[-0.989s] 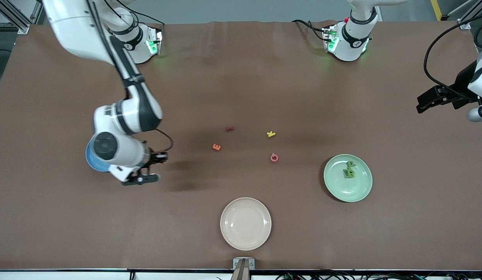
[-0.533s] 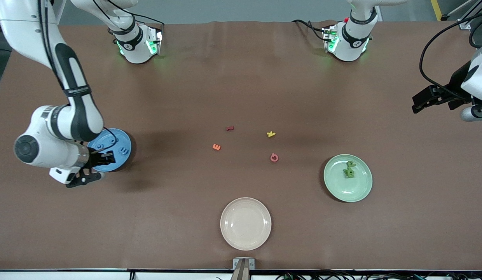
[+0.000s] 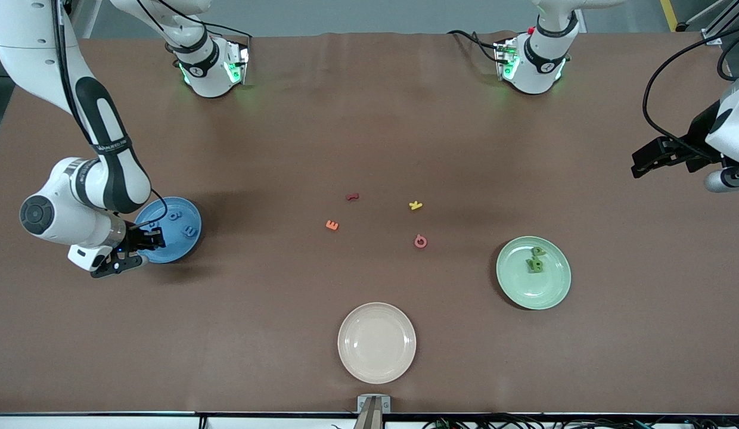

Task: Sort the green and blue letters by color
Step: 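Carry the blue X to the blue plate and release it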

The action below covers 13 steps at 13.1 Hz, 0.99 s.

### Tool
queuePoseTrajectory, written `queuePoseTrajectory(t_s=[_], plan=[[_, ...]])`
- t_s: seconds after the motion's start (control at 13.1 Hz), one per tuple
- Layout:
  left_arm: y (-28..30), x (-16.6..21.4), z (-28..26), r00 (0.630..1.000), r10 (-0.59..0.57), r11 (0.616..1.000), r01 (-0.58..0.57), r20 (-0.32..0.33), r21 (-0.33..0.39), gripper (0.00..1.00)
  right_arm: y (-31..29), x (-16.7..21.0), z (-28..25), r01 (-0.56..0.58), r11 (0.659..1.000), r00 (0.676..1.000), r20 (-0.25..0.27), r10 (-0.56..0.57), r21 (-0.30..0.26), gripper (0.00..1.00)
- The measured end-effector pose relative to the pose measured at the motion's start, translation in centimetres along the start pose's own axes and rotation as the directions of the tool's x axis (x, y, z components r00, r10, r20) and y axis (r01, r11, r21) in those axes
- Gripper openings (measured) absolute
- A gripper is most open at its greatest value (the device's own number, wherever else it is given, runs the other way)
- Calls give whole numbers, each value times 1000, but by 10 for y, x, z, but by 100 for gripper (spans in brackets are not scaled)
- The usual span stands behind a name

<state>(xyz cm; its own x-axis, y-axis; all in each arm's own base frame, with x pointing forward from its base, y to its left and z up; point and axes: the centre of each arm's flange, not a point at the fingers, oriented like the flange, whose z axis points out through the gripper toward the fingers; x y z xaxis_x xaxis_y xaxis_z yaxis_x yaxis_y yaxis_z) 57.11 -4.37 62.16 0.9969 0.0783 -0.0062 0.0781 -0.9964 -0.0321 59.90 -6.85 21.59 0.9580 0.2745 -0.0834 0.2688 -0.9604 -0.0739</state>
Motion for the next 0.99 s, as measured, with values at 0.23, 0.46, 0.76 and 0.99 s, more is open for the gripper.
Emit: queuePoseTrajectory(t_s=[0.23, 0.46, 0.76, 0.99], plan=[[-1, 0, 0, 1000, -1, 1000, 1, -2, 0, 100, -1, -3, 5, 1, 1000, 1000, 2, -1, -1, 27], [-4, 1, -1, 1000, -7, 1000, 7, -8, -1, 100, -2, -2, 5, 2, 1000, 1000, 1, -2, -1, 44], [-10, 2, -2, 1000, -19, 1000, 19, -12, -2, 100, -3, 1, -6, 6, 1000, 1000, -14, -6, -5, 86], [-17, 4, 1, 1000, -30, 1000, 30, -8, -1, 100, -18, -2, -58, -37, 999, 999, 17, 36, 24, 87]])
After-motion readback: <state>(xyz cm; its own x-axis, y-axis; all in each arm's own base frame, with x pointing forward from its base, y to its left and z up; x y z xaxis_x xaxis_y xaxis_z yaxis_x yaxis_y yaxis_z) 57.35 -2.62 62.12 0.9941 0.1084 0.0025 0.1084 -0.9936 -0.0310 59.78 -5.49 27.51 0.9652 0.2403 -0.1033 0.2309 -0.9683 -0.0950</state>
